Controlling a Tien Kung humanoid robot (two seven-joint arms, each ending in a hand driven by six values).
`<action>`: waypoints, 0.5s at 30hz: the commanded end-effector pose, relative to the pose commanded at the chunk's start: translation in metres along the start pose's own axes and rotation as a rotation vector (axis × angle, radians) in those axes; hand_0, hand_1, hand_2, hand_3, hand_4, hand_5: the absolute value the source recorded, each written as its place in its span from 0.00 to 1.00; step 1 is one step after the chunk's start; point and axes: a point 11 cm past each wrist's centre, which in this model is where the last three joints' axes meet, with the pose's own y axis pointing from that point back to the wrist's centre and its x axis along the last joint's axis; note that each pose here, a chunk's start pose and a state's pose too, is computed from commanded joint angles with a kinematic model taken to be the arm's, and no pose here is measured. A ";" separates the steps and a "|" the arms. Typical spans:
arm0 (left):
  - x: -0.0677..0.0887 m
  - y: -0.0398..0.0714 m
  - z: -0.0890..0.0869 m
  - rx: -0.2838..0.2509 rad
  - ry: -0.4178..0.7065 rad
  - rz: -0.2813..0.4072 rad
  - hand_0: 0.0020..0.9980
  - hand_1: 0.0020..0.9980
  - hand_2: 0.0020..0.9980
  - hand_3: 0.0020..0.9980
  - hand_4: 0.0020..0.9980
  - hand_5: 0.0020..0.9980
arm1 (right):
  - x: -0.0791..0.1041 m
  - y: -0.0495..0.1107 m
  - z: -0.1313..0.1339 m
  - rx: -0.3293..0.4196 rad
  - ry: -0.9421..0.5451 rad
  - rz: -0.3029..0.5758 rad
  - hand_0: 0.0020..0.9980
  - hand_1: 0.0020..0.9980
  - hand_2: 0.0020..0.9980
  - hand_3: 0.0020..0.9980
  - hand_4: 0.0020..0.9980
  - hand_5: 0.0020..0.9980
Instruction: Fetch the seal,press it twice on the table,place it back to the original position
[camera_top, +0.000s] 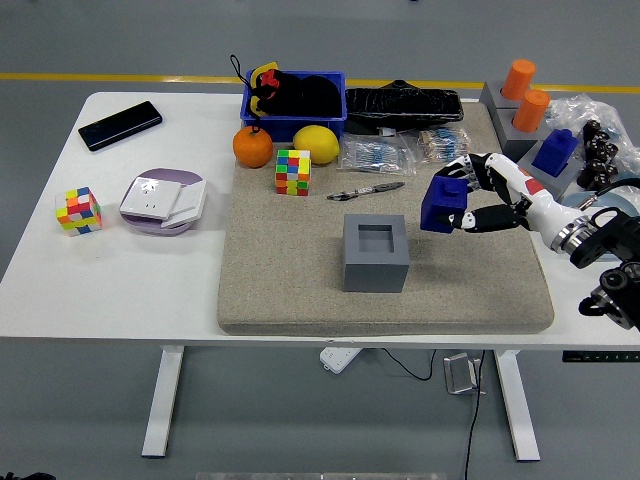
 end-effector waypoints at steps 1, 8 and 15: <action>0.000 0.000 0.000 0.000 0.000 0.000 0.73 0.70 0.68 0.75 0.70 0.25 | -0.003 -0.001 -0.003 0.004 -0.006 -0.013 0.54 0.41 0.42 0.42 0.79 0.00; 0.000 0.000 0.001 -0.001 0.000 0.000 0.73 0.70 0.68 0.75 0.70 0.25 | -0.023 -0.011 -0.014 0.016 -0.033 -0.097 0.54 0.40 0.42 0.42 0.79 0.00; 0.000 0.000 0.002 0.000 -0.005 0.001 0.73 0.70 0.68 0.75 0.70 0.25 | -0.038 -0.021 -0.021 0.028 -0.035 -0.147 0.54 0.40 0.42 0.42 0.79 0.00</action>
